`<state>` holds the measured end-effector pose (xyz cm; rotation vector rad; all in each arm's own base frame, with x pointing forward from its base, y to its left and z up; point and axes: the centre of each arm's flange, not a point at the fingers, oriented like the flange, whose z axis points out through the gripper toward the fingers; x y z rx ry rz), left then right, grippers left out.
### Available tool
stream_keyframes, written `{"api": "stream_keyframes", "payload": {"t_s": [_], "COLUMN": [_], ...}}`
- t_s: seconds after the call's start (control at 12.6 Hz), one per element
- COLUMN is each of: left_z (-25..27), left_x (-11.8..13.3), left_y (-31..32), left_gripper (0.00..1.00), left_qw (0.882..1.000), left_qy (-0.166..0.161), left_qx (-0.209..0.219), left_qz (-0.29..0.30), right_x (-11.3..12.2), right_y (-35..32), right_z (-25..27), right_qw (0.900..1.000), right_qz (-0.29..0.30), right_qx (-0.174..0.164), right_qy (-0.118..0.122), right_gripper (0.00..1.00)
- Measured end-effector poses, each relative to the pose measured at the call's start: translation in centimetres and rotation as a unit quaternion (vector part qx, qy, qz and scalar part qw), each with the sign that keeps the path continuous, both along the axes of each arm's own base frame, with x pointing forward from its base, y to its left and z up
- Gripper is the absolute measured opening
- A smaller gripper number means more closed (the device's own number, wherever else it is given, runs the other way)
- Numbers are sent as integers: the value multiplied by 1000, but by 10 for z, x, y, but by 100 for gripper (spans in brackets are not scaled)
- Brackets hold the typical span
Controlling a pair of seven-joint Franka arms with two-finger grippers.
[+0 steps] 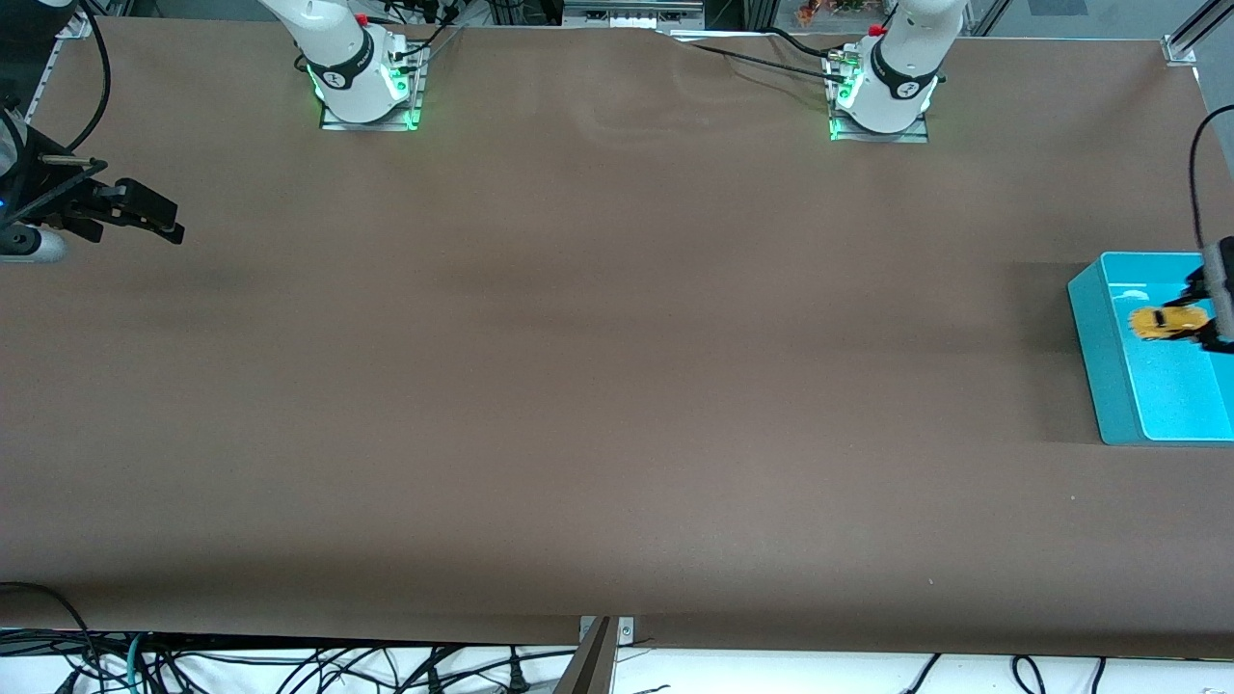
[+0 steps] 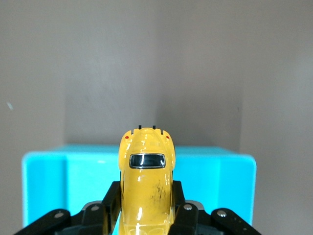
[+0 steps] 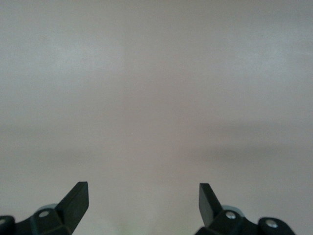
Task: Wind and store yellow beetle car
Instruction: 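Lower the car into the teal bin and open the left gripper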
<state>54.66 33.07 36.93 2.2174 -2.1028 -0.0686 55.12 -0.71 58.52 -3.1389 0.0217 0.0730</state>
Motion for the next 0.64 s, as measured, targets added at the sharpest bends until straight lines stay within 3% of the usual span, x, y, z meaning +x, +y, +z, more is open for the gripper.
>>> {"api": "stream_keyframes", "payload": {"t_s": [0.32,0.64], "left_z": [-60,-116], "left_x": [-22,-15], "left_y": [66,74], "left_gripper": [45,45], "left_qw": [1000,1000], "left_qy": [-5,-22], "left_qx": [-15,-15], "left_qz": [9,3], "right_x": [0,0], "right_y": [-1,-3], "right_z": [0,0], "right_qw": [1000,1000], "right_qz": [-1,-2], "right_qx": [0,0], "right_qy": [0,-1], "right_gripper": [100,100]}}
